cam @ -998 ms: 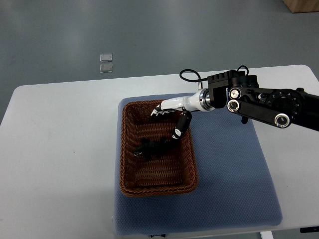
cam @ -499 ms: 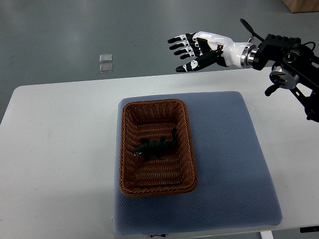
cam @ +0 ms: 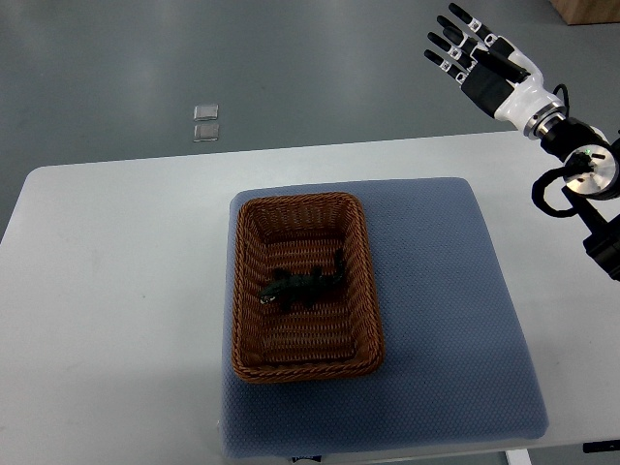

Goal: Place crocodile in brown basket with right hand

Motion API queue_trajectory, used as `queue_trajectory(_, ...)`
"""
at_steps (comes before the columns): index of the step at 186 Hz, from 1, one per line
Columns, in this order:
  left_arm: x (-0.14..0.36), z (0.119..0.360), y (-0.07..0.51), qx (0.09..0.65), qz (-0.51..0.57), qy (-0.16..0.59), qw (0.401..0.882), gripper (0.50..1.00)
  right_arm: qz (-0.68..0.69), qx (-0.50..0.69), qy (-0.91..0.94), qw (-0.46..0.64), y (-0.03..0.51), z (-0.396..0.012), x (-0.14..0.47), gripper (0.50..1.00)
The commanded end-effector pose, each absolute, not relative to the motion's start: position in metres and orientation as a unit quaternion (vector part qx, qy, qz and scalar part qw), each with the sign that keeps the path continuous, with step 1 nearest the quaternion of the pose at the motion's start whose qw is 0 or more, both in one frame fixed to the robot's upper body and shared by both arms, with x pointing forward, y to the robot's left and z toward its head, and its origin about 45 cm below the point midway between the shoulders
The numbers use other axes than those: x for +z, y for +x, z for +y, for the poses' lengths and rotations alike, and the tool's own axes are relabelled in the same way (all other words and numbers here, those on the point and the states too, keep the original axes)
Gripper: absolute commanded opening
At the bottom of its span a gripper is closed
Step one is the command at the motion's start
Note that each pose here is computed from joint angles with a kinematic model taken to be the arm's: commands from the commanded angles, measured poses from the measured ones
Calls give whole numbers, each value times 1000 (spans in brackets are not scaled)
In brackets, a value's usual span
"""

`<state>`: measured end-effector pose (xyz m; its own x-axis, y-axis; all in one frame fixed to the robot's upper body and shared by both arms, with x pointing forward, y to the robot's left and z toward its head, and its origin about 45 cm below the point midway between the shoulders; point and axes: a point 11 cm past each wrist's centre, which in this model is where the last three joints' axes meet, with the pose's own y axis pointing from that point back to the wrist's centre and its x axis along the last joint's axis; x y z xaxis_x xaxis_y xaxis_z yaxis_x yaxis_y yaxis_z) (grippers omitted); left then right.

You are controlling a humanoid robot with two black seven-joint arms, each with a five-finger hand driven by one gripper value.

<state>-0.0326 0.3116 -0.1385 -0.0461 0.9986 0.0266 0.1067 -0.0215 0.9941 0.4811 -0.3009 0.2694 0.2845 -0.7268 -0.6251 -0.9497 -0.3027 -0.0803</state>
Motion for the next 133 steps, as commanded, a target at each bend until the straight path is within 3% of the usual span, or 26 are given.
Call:
queue_trajectory(1,-138,312,-33,490,532,520,455,1000,556,276,-740,259,476,-314,254,917)
queue_trajectory(30,-138,312,-33,490,532,520,455,1000,574,286,-709,292,466,-328,231,928)
queue_trajectory(133,-138,312,-33,490,532,520,455,1000,569,329,-695,292,451,-304,190,928)
